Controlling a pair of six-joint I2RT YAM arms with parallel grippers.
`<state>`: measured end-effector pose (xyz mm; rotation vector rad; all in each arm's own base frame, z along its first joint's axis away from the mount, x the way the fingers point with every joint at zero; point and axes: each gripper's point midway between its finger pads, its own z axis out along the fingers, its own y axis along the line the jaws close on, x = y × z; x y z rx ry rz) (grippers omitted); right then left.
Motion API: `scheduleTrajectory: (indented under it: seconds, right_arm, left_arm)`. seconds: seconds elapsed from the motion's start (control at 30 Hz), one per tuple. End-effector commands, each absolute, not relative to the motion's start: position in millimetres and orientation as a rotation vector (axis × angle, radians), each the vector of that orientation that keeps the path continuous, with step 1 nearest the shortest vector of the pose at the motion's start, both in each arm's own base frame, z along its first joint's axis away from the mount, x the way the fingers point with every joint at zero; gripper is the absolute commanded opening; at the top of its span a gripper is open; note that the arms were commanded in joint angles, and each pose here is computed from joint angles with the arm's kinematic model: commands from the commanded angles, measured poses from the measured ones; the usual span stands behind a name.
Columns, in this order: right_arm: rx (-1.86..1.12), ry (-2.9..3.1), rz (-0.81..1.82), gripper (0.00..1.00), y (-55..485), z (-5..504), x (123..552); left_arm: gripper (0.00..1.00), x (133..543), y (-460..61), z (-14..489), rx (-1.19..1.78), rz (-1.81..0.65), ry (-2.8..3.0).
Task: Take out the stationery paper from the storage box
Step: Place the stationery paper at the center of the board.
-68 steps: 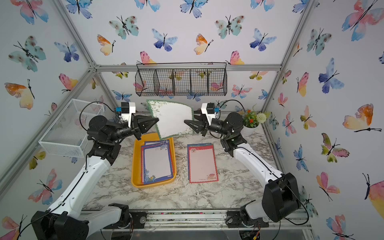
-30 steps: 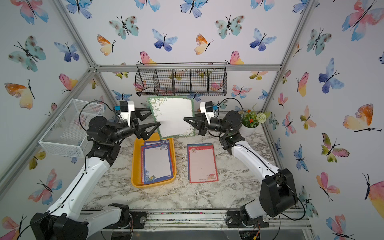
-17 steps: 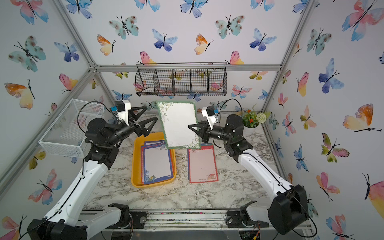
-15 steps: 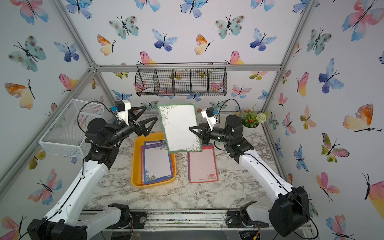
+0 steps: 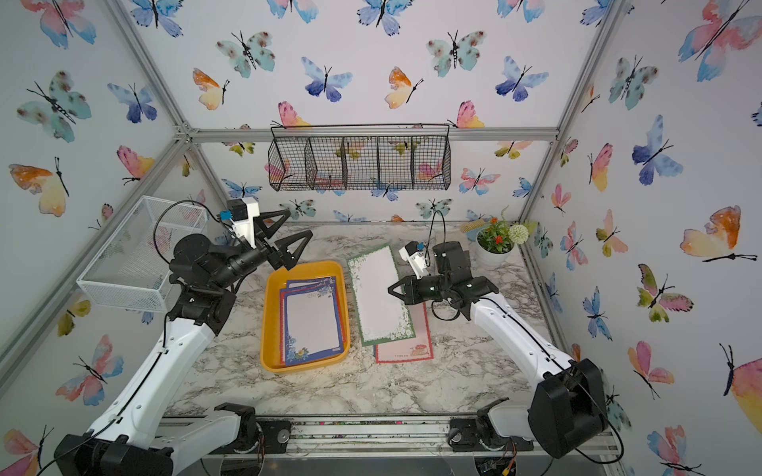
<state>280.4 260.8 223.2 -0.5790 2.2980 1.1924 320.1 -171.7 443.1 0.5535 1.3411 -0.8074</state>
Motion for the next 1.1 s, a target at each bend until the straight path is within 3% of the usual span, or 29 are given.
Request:
scheduleTrajectory:
  seconds: [0.0,1.07]
  right_arm:
    - [-0.530,2.399,1.226,0.02,252.9,200.5,273.9]
    - [-0.165,2.596,1.415,0.02,205.3,98.3,284.9]
  left_arm:
    - [0.99,319.8,-171.8,443.4,0.554,-0.799,1.337]
    - [1.00,329.0,-166.7,437.9,0.510,-0.759,1.366]
